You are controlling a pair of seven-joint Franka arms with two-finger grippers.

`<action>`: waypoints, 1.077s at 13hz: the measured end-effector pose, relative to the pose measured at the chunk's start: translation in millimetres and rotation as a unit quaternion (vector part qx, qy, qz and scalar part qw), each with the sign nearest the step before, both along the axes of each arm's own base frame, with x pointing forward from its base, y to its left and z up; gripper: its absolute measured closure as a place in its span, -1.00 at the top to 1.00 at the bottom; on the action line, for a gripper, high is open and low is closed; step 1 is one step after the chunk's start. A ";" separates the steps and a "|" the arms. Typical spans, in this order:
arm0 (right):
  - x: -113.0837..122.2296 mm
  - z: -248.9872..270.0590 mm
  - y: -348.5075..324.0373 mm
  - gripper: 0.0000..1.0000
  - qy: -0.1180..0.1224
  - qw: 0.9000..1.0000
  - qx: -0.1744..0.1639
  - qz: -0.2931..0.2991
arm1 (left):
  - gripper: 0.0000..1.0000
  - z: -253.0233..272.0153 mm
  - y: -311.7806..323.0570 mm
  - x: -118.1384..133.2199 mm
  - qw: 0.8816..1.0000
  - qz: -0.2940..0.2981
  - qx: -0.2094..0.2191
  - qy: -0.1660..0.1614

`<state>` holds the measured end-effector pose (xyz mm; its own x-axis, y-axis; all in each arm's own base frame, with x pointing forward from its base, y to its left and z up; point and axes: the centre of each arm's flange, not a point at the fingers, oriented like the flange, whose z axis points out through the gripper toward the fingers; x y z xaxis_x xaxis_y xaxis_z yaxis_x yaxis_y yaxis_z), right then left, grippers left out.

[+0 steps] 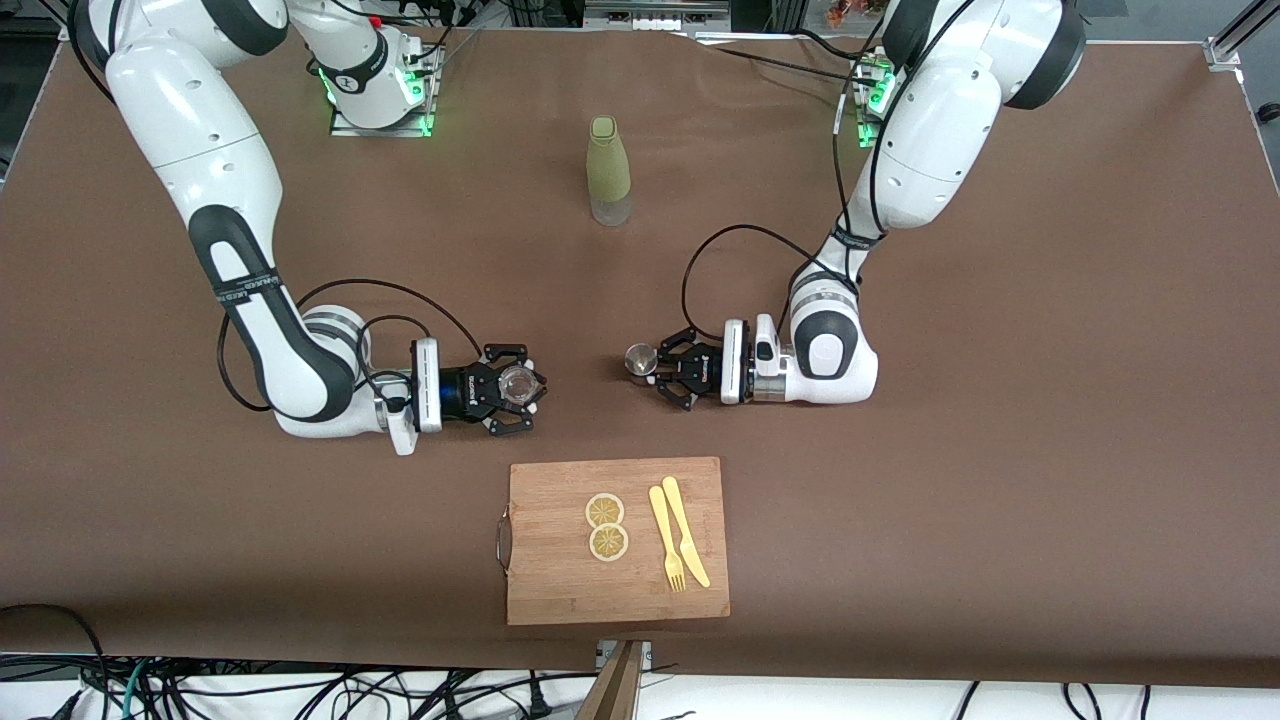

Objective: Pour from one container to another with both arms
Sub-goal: 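Lift the beaker and jigger, bringing both grippers together mid-table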

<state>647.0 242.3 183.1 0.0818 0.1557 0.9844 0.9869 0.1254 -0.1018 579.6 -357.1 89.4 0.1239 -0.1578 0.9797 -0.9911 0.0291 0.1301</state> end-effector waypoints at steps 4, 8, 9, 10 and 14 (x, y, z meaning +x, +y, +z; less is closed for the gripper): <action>-3.8 10.0 28.5 -0.72 -0.009 1.000 -0.027 -0.002 | -0.59 6.1 -8.7 6.5 1.000 0.011 0.019 0.003; -6.9 17.4 48.4 -0.72 -0.007 0.999 -0.048 -0.008 | -0.59 9.3 -13.4 10.6 0.999 0.018 0.027 0.004; -6.6 23.4 52.7 -0.72 -0.007 0.998 -0.054 -0.012 | -0.59 8.7 -14.2 11.8 0.999 0.020 0.029 0.006; -6.6 28.6 57.3 -0.72 -0.007 0.998 -0.060 -0.015 | -0.59 7.7 -15.4 13.6 0.999 0.022 0.030 0.006; -11.4 34.8 76.4 -0.72 -0.013 0.997 -0.078 -0.021 | -0.59 2.7 -18.3 18.9 0.999 0.026 0.032 0.010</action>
